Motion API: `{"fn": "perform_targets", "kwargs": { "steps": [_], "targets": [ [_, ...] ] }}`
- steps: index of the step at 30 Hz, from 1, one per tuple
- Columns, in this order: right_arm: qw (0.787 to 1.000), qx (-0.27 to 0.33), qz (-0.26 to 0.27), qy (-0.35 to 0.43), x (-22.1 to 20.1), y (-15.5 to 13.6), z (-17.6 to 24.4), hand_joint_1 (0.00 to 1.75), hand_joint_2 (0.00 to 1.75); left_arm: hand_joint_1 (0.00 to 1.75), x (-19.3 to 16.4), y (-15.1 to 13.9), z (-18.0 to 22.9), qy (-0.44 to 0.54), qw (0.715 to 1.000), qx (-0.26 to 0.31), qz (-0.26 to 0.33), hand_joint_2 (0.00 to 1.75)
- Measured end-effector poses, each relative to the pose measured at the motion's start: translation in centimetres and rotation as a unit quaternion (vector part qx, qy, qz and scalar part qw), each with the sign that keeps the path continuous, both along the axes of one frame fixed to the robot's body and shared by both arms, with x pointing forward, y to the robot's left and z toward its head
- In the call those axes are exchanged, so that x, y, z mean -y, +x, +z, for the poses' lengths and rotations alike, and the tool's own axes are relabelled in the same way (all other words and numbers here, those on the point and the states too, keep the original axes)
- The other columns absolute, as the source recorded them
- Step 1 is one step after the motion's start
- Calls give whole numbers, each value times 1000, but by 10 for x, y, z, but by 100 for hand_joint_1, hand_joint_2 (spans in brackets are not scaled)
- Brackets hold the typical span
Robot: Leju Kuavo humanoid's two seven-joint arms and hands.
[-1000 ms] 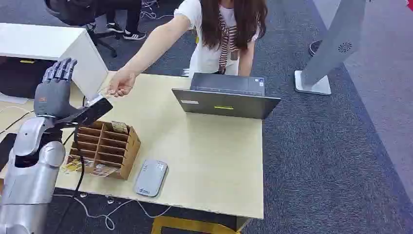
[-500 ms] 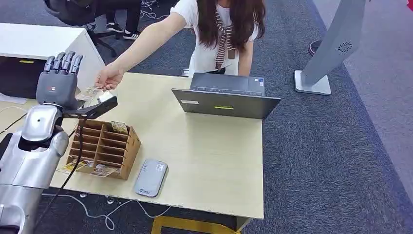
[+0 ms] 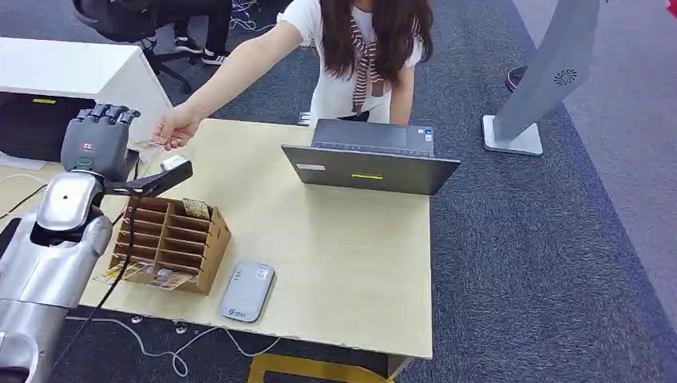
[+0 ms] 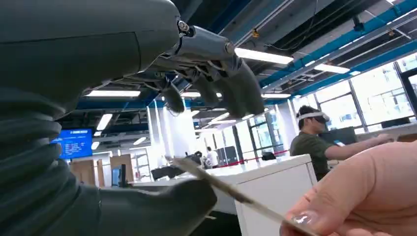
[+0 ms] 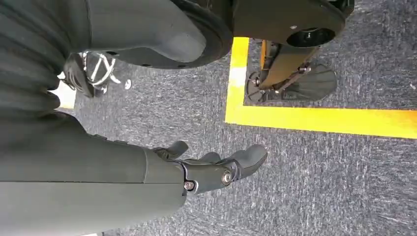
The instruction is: Pass the card to the sensor for recognition and then transmit it.
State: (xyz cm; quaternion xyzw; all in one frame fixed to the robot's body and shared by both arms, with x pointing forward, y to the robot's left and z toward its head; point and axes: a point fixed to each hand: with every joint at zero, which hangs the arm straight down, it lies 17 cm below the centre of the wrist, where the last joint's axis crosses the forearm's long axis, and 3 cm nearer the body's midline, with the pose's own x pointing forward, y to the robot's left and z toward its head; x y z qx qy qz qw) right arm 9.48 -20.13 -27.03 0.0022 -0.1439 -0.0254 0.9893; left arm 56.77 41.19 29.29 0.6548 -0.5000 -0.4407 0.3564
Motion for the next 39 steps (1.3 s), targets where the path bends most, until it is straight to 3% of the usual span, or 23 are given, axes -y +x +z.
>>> {"fn": "perform_targets", "kwargs": {
  "steps": [10, 17, 30, 36, 39],
  "targets": [
    [1000, 3, 1, 0, 0, 1, 0, 0, 175, 175, -5, -1, 0, 3, 1000, -1, 1, 175],
    [1000, 5, 2, 0, 0, 1, 0, 0, 175, 175, 9, -12, -16, -4, 1000, -1, -30, 175],
    [1000, 6, 9, -3, -3, 1, 1, 0, 175, 175, 133, -67, -17, -34, 983, 77, -164, 175],
    [1000, 7, 9, -5, -4, 1, 1, 0, 175, 175, 170, -80, -11, -46, 975, 89, -196, 175],
    [1000, 7, 7, -8, -3, 1, 1, 0, 175, 175, 189, -81, -22, -55, 975, 60, -205, 175]
  ]
}}
